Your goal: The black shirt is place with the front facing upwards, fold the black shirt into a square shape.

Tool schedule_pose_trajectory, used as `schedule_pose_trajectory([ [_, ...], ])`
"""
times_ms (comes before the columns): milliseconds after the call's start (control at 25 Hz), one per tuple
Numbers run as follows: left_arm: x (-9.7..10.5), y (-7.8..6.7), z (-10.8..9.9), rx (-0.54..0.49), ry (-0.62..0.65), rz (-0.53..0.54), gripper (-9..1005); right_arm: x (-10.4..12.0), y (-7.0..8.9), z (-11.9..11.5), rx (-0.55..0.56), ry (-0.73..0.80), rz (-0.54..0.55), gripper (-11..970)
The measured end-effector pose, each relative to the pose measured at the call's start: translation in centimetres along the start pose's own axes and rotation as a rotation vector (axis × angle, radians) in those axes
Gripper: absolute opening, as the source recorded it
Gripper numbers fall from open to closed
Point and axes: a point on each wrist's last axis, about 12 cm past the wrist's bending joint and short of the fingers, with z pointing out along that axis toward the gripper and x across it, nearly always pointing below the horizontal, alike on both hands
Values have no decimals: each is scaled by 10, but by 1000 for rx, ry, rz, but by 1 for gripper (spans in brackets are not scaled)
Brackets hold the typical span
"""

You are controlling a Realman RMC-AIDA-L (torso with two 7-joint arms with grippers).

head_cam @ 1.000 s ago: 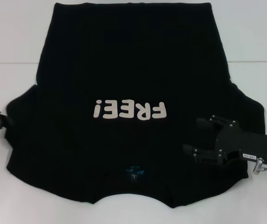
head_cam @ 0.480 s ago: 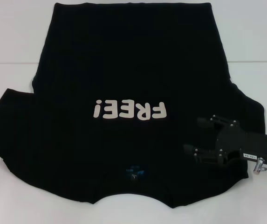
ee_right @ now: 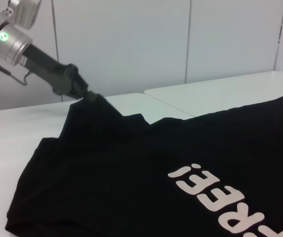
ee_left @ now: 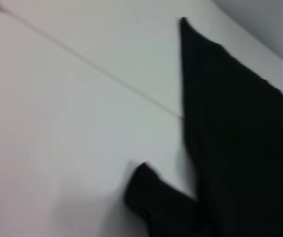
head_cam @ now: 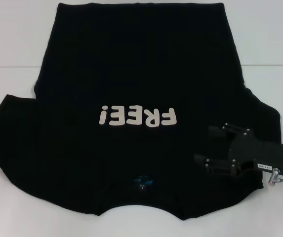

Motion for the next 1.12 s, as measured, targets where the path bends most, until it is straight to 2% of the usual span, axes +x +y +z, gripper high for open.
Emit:
schedule_pose_trajectory([
  [120,-7,-16,3,47,3,38,5,2,1,-1,1,3,3,890],
  [280,-15,-46,11,127,37,107,5,3,2,-2,0,5,8,890],
  [360,-14,-62,18,157,77,139,6,5,3,-1,-3,5,14,890],
  [520,-4,-83,34,185,135,180,6,7,5,-2,-4,6,22,889],
  [760,19,-102,55,215,196,183,13,9,7,-3,-7,5,30,888],
  [1000,37,-113,65,331,230,135,127,10,8,-3,-5,9,37,887],
  [1120,40,-110,64,354,215,92,230,11,8,-3,-4,9,37,887],
])
